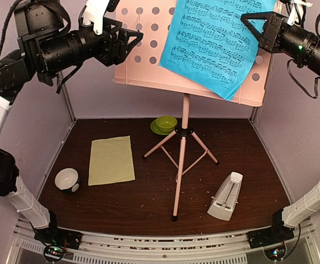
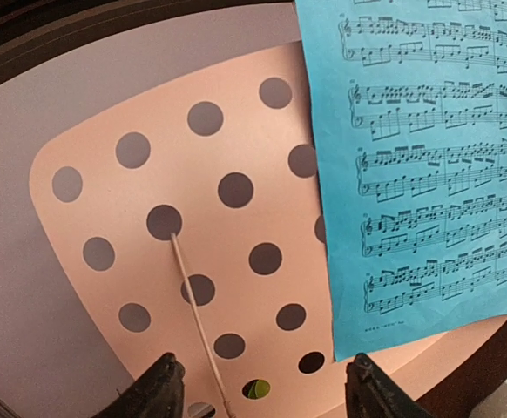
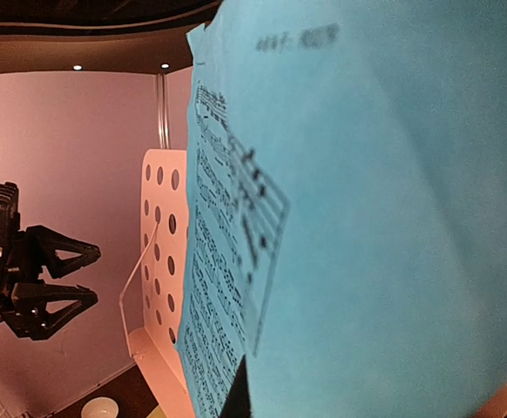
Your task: Set up the instrument practice props
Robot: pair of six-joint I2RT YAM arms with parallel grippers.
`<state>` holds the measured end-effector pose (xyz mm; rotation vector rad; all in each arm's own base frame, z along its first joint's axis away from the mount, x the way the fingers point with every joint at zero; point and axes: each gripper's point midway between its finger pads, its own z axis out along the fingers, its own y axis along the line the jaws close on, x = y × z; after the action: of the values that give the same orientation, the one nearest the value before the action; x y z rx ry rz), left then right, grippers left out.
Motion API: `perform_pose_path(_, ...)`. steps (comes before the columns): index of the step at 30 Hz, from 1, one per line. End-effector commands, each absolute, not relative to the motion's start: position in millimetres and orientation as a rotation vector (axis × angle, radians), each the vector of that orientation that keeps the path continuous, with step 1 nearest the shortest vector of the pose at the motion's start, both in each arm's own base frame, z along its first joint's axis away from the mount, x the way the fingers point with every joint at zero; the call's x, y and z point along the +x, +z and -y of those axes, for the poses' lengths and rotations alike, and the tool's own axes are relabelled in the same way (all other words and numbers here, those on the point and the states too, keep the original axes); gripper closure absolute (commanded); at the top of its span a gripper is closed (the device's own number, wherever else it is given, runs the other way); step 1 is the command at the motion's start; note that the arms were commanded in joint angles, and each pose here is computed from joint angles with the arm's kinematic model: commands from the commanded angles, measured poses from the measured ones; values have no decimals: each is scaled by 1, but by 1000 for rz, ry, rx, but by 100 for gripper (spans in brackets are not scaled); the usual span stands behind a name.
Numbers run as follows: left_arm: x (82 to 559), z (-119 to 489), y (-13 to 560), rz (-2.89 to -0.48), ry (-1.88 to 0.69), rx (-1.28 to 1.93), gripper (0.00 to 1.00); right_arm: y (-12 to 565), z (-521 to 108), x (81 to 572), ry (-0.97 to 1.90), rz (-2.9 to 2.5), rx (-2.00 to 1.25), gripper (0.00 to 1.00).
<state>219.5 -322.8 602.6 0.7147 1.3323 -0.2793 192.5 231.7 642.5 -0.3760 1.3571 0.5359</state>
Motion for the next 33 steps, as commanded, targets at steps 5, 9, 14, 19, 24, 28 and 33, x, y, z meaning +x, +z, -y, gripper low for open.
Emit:
perform_pose_path(5,256,299,600,-1420,-316,591,36,657,-229,203,502,-1291,-362,100)
perform_pose_path(9,266,301,598,-1429,-287,577,39,659,-237,206,493,-1271,-380,100)
perform_pose_path(14,273,309,593,-1437,-277,590,43,660,-251,213,448,-1260,-414,100)
perform_pose_path(19,278,319,590,-1432,-268,613,46,659,-263,219,414,-1257,-432,100)
perform_pose_path(24,284,324,588,-1429,-252,604,54,656,-269,225,378,-1260,-432,100)
perform_pose_path(28,286,328,586,-1433,-259,600,66,647,-275,234,330,-1289,-433,100)
perform_pose_path(33,288,321,592,-1435,-264,547,82,644,-277,237,329,-1303,-416,100)
